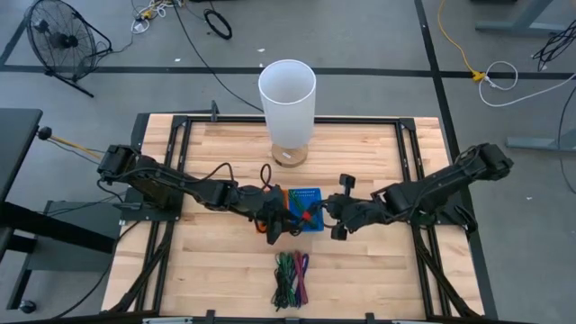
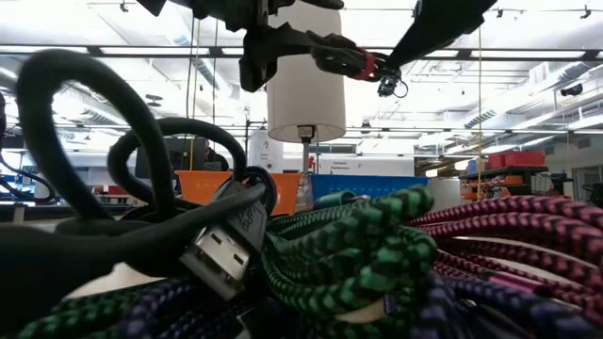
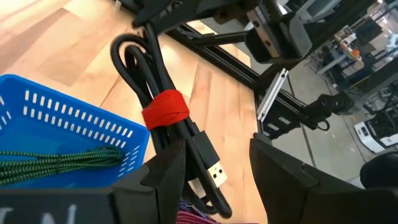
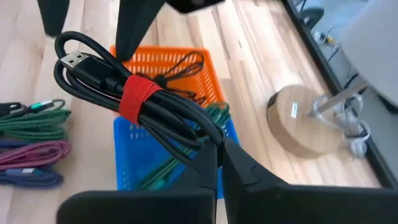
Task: Pick & Place USB Port
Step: Put the black USB cable into the orange bin
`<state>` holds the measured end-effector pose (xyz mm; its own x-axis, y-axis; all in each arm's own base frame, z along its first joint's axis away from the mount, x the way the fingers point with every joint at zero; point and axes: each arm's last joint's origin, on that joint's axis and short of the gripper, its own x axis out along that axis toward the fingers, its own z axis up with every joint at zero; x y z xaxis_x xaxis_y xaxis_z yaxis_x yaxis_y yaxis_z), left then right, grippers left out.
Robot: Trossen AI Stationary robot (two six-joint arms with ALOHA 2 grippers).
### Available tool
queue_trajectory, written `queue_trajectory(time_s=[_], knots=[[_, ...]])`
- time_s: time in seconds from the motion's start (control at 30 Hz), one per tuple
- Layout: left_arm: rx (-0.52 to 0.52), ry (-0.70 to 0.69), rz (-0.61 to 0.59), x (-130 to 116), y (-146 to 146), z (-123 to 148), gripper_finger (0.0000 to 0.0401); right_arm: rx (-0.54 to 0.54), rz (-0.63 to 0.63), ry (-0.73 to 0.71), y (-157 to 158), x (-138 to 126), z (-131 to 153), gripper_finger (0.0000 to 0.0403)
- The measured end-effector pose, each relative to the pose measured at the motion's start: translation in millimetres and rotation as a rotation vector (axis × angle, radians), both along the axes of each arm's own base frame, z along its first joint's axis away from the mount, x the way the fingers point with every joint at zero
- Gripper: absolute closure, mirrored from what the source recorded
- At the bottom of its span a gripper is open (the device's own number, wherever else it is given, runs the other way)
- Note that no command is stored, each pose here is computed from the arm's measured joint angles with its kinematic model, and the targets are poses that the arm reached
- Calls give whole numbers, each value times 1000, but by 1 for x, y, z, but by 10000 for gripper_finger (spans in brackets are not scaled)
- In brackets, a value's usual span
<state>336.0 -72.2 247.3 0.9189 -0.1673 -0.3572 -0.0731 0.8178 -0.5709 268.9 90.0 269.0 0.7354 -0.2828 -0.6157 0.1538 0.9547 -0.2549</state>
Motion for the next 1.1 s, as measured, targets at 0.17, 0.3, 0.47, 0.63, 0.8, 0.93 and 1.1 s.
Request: queue_trajectory(time_s=[0.17,0.3,0.47,0.63,0.8,0.93,1.1], knots=[[-11,5,2,0,0,0,218,-22,31,-29,0,4,6,403],[-13,15,13,0,2,-1,218,-46,52,-29,0,5,20,403],[-7,13,31,0,3,-1,218,-70,47,-55,0,7,41,403],[-6,15,31,0,3,-1,218,-74,57,-69,1,8,47,403],[14,11,24,0,3,-1,229,-82,41,-61,-2,12,44,403],[15,20,14,0,2,-2,239,-95,33,-41,-4,17,39,403],[39,20,20,0,3,-3,313,-94,22,-40,-9,19,39,403]])
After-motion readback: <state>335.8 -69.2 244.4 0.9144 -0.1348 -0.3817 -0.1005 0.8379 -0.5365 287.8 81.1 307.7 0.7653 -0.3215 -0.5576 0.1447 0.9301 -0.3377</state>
